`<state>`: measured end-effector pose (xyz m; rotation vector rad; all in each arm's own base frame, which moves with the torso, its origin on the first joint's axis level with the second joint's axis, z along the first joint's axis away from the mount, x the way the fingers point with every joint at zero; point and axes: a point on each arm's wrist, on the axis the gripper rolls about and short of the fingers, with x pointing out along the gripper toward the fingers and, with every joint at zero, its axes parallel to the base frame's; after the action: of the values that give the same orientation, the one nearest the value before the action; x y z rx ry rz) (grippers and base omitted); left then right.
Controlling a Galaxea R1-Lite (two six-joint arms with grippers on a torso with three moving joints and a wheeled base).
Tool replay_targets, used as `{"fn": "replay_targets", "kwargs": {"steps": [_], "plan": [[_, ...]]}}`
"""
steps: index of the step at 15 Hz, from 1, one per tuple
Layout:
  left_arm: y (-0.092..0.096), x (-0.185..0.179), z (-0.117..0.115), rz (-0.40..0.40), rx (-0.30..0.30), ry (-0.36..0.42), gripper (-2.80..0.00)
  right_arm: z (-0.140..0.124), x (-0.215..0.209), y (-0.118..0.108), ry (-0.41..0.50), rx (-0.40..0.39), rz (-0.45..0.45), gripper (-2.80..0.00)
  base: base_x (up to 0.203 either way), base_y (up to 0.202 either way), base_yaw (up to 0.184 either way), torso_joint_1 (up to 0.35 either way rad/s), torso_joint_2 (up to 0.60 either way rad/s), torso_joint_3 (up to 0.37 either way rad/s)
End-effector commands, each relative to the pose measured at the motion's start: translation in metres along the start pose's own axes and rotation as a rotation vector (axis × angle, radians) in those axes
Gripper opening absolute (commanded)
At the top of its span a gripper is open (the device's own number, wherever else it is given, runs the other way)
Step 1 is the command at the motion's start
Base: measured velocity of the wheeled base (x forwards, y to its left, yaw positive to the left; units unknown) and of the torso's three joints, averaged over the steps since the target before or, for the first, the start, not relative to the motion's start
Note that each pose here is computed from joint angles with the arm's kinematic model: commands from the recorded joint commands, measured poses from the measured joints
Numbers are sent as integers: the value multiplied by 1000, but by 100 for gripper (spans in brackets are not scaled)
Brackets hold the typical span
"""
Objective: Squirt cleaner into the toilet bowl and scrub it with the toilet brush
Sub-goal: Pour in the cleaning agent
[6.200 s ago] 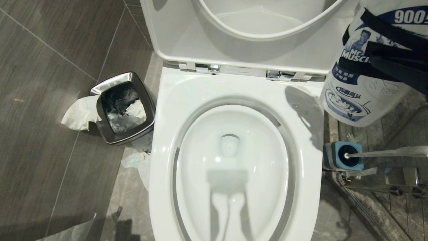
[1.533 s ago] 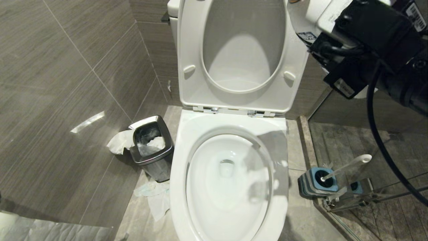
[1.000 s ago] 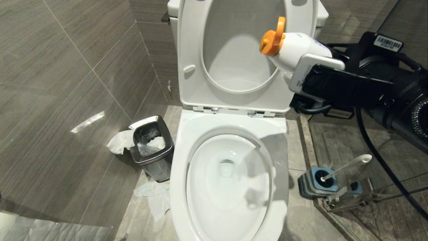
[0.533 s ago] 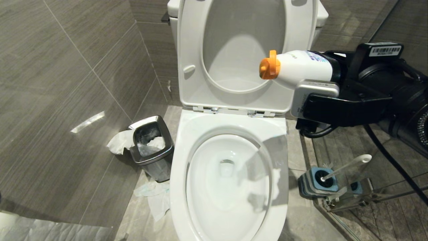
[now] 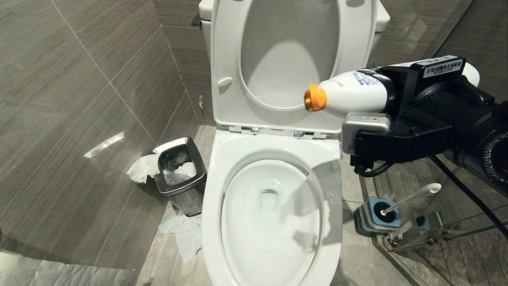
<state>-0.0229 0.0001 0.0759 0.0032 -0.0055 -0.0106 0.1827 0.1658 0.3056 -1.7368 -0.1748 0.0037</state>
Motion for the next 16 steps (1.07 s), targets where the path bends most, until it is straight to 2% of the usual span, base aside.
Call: {"fn": "replay_targets", "kwargs": {"steps": [1,5,8,16], "plan": [[0,0,0,0,0,2,-280,0,0,-1,4,-25,-3,-280,0,0,0,0,0,0],[0,0,0,0,1,1,-280,0,1,-2,7,-117,-6,-280,0,0,0,0,0,0],[0,0,0,0,1,2,-280,3,3,0,3,-146,0,-280,0,0,0,0,0,0],[0,0,0,0,4,-1,-280,4,5,-1,4,-147,-3,-280,0,0,0,0,0,0]]}}
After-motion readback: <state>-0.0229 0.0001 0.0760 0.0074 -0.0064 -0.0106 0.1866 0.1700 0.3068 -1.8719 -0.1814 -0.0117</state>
